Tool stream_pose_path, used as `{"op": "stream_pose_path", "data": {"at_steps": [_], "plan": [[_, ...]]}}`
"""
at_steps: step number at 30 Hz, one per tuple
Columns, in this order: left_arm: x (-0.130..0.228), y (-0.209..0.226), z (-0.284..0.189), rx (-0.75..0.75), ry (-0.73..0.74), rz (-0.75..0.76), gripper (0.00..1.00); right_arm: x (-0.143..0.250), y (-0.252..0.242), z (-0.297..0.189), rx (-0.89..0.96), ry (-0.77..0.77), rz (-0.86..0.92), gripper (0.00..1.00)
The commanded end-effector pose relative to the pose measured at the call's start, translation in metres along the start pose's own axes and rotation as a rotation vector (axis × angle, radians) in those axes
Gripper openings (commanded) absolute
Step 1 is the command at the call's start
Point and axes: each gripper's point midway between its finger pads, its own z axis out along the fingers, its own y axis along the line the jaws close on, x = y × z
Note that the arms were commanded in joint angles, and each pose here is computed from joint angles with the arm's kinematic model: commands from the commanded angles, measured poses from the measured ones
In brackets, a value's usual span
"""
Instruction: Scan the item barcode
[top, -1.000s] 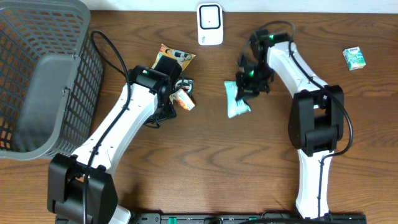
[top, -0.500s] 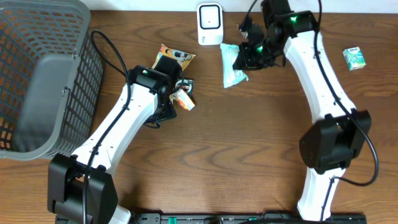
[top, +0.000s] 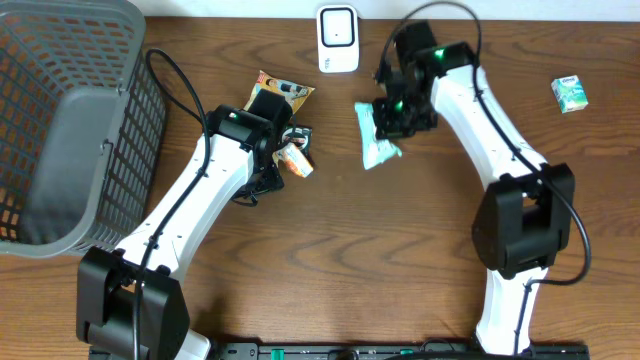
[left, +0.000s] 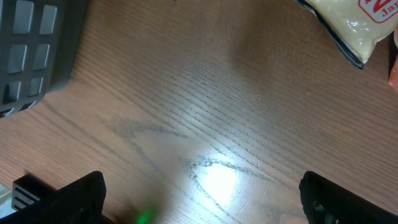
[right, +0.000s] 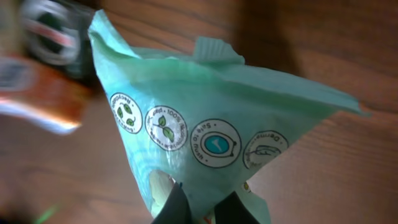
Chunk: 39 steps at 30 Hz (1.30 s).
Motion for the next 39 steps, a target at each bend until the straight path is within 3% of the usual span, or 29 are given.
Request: {"op": "stream_pose_path", "data": {"at_steps": [1, 4, 14, 26, 39], "plan": [[0.0, 0.005, 0.0, -0.017, -0.006, -0.01, 0.98, 0.01, -0.011, 0.018, 0.035, 0.034, 0.03, 0.3], [0.0, 0.005, 0.0, -0.017, -0.006, -0.01, 0.98, 0.013, -0.017, 0.02, 0.056, 0.045, 0.037, 0.37], [0.0, 0.005, 0.0, -0.017, -0.006, -0.01, 0.98, 0.004, -0.002, -0.001, 0.068, 0.017, 0.003, 0.36], [0.0, 0.005, 0.0, -0.017, -0.006, -0.01, 0.98, 0.001, 0.02, 0.022, 0.385, -0.084, -0.12, 0.33], [0.0, 0.005, 0.0, -0.017, -0.006, -0.01, 0.98, 0.012, -0.002, 0.065, 0.496, -0.121, -0.132, 0.35]]}}
